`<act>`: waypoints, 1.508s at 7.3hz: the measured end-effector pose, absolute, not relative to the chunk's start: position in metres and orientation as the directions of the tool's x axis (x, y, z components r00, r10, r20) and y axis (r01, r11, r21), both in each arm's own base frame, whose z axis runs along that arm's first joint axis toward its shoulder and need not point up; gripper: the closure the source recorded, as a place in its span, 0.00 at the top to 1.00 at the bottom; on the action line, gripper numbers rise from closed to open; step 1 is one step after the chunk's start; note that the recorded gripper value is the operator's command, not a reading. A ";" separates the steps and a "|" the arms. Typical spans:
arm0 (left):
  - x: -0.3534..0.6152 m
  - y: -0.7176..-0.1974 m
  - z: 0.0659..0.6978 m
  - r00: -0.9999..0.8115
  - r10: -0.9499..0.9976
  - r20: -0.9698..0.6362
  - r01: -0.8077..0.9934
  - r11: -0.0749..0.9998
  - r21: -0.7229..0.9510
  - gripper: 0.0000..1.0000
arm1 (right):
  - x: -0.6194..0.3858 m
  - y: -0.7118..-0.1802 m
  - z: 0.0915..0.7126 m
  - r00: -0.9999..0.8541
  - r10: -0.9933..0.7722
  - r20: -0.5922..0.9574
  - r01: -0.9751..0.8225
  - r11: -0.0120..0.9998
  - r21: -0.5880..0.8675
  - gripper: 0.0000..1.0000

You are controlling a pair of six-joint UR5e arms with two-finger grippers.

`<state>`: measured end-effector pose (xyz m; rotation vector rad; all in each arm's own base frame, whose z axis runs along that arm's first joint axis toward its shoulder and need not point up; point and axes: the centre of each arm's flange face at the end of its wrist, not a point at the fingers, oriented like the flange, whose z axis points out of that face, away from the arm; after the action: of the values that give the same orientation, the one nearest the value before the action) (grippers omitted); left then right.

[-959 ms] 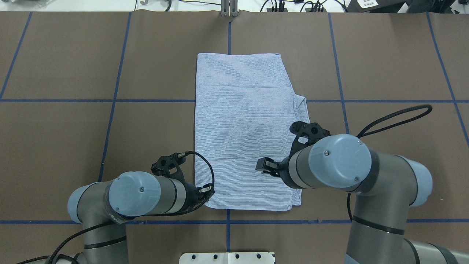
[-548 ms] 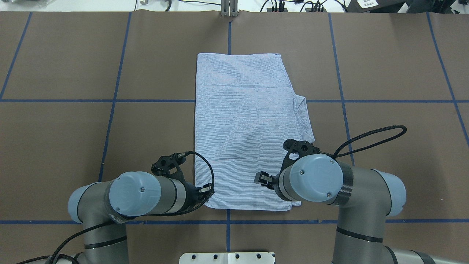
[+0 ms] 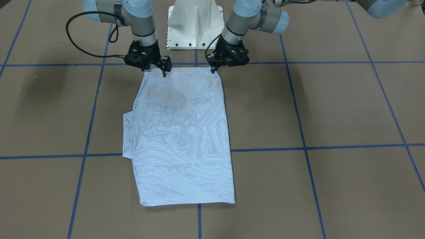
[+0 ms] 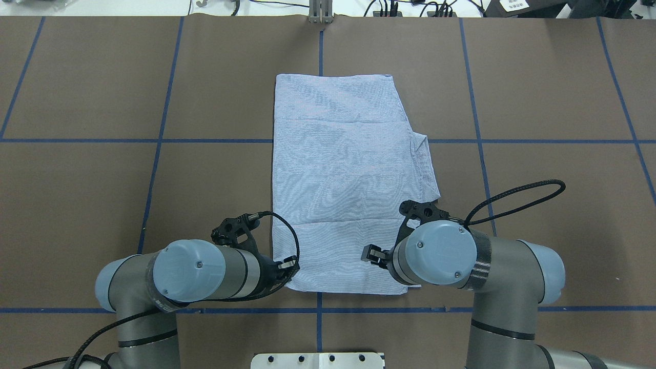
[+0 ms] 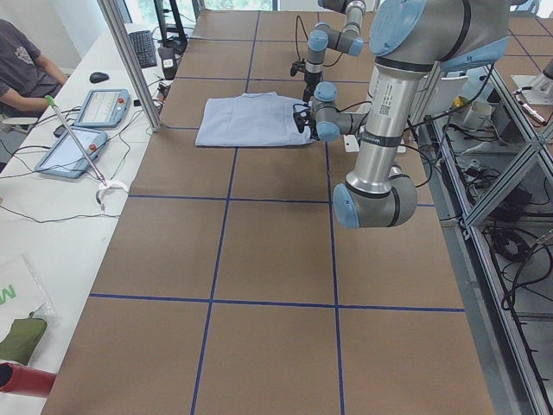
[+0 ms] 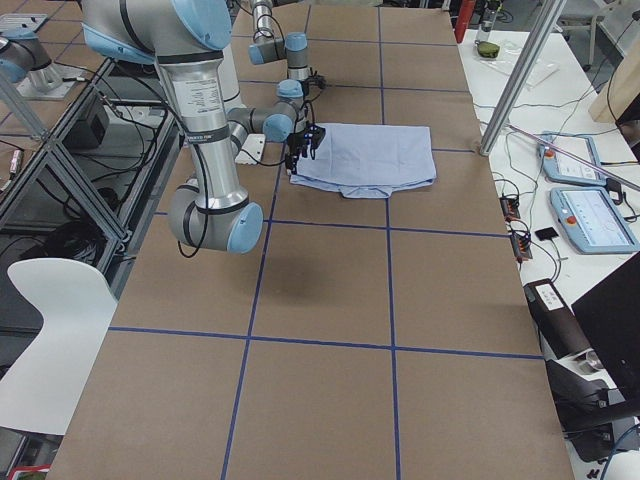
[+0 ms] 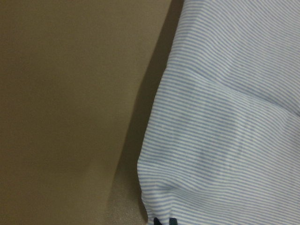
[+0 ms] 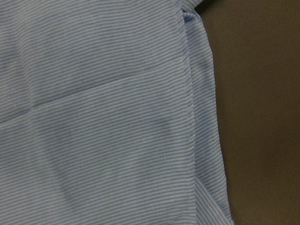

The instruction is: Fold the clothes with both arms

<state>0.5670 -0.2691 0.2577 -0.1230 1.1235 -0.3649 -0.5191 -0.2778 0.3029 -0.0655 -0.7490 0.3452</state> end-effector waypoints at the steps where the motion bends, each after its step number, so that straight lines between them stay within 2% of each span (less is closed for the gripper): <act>1: 0.567 -0.269 0.258 0.381 -0.346 -0.857 0.224 0.934 -0.278 0.00 | -0.521 -0.277 0.304 0.682 0.329 0.653 -0.282 0.942 -0.181 1.00; 7: 0.566 -0.269 0.257 0.379 -0.346 -0.858 0.224 0.934 -0.278 0.00 | -0.532 -0.277 0.322 0.710 0.329 0.623 -0.281 0.943 -0.178 1.00; 8: 0.566 -0.270 0.257 0.380 -0.346 -0.858 0.225 0.934 -0.278 0.00 | -0.533 -0.277 0.322 0.710 0.330 0.622 -0.282 0.943 -0.178 0.92; 10: 0.566 -0.269 0.258 0.380 -0.347 -0.858 0.225 0.934 -0.278 0.00 | -0.534 -0.278 0.322 0.710 0.331 0.622 -0.283 0.942 -0.178 0.60; 11: 0.566 -0.269 0.257 0.380 -0.347 -0.858 0.225 0.934 -0.278 0.00 | -0.534 -0.278 0.322 0.710 0.332 0.622 -0.284 0.942 -0.179 0.54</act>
<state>0.5657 -0.2694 0.2573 -0.1215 1.1242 -0.3662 -0.5337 -0.2780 0.3224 -0.0716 -0.7034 0.3418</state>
